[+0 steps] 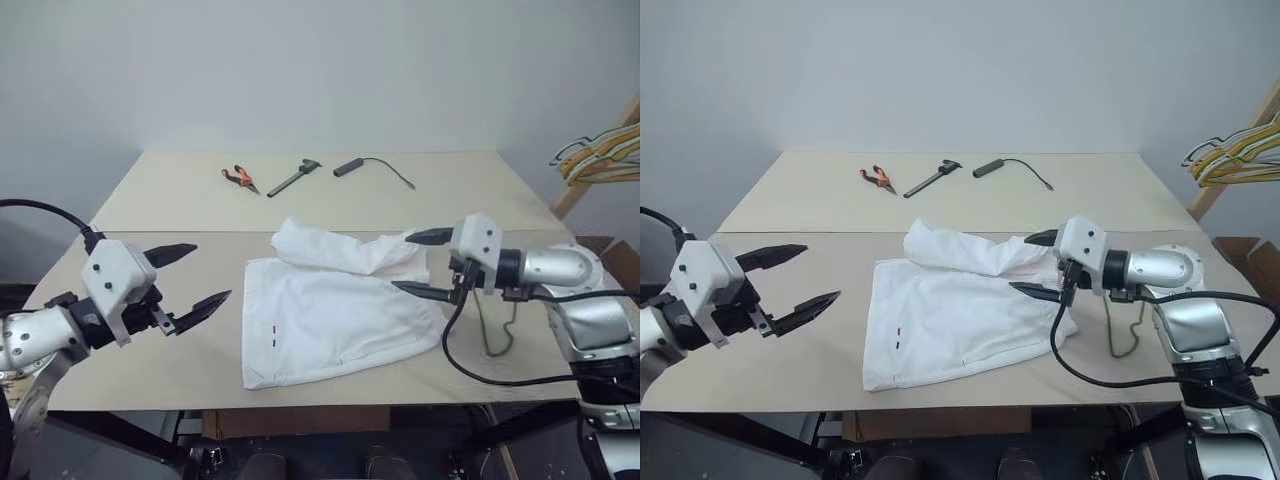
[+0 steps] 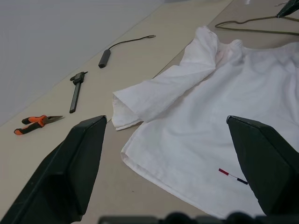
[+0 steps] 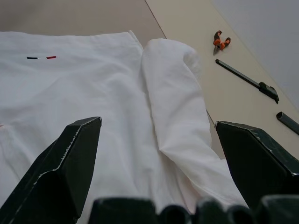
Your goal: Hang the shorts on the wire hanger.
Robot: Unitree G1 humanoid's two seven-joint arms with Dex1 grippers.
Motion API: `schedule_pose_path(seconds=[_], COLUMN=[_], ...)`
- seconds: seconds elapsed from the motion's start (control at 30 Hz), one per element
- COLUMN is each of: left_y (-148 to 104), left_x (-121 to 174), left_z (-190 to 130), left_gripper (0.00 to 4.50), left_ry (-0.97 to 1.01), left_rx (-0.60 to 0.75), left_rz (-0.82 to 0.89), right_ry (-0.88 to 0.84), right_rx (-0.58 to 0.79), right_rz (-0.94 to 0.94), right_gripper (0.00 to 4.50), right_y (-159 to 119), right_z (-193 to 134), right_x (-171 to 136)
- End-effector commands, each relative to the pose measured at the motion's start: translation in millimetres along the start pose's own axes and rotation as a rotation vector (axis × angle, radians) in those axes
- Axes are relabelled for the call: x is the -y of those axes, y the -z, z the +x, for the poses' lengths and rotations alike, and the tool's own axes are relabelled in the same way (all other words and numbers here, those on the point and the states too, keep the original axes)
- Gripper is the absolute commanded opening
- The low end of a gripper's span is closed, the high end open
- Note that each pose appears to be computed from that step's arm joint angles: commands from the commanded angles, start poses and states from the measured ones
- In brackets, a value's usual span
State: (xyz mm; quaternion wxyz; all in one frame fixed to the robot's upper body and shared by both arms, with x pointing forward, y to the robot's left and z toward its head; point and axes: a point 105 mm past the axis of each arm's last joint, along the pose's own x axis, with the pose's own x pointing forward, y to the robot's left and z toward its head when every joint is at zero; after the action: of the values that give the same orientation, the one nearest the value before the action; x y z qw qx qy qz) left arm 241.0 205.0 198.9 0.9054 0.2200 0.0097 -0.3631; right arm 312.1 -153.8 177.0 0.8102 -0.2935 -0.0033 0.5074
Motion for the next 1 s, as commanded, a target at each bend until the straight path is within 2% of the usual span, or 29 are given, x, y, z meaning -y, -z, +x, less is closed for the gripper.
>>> schedule_pose_path(seconds=[0.03,0.3,0.5,0.73,0.87,1.0], left_y=[-13.0,-14.5,-19.0,-11.9,-9.8,-4.8], left_x=[-1.9,4.1,7.6,24.5,31.6,40.8], left_z=[1.3,4.2,8.0,13.1,14.0,14.8], left_gripper=[4.48,4.48,4.48,4.48,4.48,4.48], left_ry=[0.012,0.063,0.063,0.113,0.148,0.197], left_rx=[0.044,0.033,0.068,0.067,0.061,0.042], left_rz=[0.013,-0.011,0.029,0.030,0.024,0.028], right_ry=[0.030,0.022,-0.155,-0.209,-0.265,-0.242], right_rx=[0.027,0.008,-0.164,-0.274,-0.382,-0.453], right_rz=[-0.045,-0.067,-0.340,-0.434,-0.527,-0.630], right_gripper=[4.50,4.50,4.50,4.50,4.50,4.50], right_y=[-13.4,-12.8,13.0,40.4,64.0,83.9], right_z=[-5.6,-7.8,-12.2,-15.0,-24.3,-15.9], right_x=[4.5,3.8,-22.4,-42.2,-50.4,-46.3])
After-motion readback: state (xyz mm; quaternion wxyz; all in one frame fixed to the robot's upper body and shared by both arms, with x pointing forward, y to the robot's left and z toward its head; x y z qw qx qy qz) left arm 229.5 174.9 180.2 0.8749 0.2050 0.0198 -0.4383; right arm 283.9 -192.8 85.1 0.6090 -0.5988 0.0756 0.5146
